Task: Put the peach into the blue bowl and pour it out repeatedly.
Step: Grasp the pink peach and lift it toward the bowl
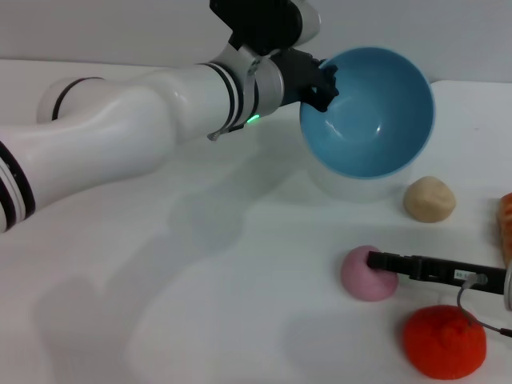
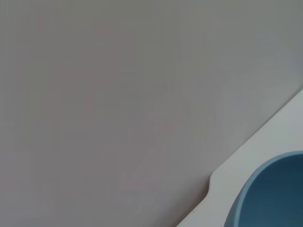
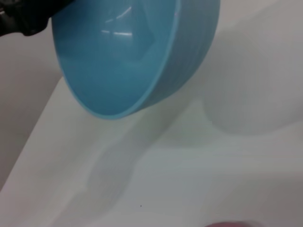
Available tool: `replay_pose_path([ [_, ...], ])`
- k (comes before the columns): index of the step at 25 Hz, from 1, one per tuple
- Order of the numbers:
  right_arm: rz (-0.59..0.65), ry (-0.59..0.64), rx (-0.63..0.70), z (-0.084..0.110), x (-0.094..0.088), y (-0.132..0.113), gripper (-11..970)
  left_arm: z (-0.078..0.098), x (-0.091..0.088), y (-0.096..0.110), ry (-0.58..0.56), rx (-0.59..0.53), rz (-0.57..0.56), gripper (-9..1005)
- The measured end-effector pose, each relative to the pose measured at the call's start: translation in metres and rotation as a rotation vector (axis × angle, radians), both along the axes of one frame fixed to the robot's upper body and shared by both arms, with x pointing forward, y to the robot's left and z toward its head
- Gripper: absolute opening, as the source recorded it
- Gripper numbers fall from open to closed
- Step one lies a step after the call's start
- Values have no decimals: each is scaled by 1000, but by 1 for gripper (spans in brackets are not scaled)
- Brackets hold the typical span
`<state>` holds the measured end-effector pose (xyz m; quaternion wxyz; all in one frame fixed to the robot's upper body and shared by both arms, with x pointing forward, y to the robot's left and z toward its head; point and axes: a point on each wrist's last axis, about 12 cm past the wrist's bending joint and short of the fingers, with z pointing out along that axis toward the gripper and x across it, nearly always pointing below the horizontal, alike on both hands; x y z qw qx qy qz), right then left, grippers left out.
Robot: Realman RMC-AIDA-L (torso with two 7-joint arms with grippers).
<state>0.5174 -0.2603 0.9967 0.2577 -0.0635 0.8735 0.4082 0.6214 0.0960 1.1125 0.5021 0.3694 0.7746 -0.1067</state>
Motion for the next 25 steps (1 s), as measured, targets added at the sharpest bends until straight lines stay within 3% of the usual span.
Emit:
replay_pose_path([
  [8,43,0,-25,-3,-2,3,429,-1,-1,-1,-1,5,-6,-2],
  [11,54,-13,-21,-2,-3,4,212,-3,-3,-1,1,10,-11,-2],
  [18,95,-60,2,5,-1,5,101,-6,-5,-2,-3,14,-16,-1],
  [22,193,-148,43,25,3,2,38,-7,-6,-3,-6,21,-24,-1],
  [25,288,-251,100,53,2,-10,38,-8,-5,-1,0,28,-19,-2],
])
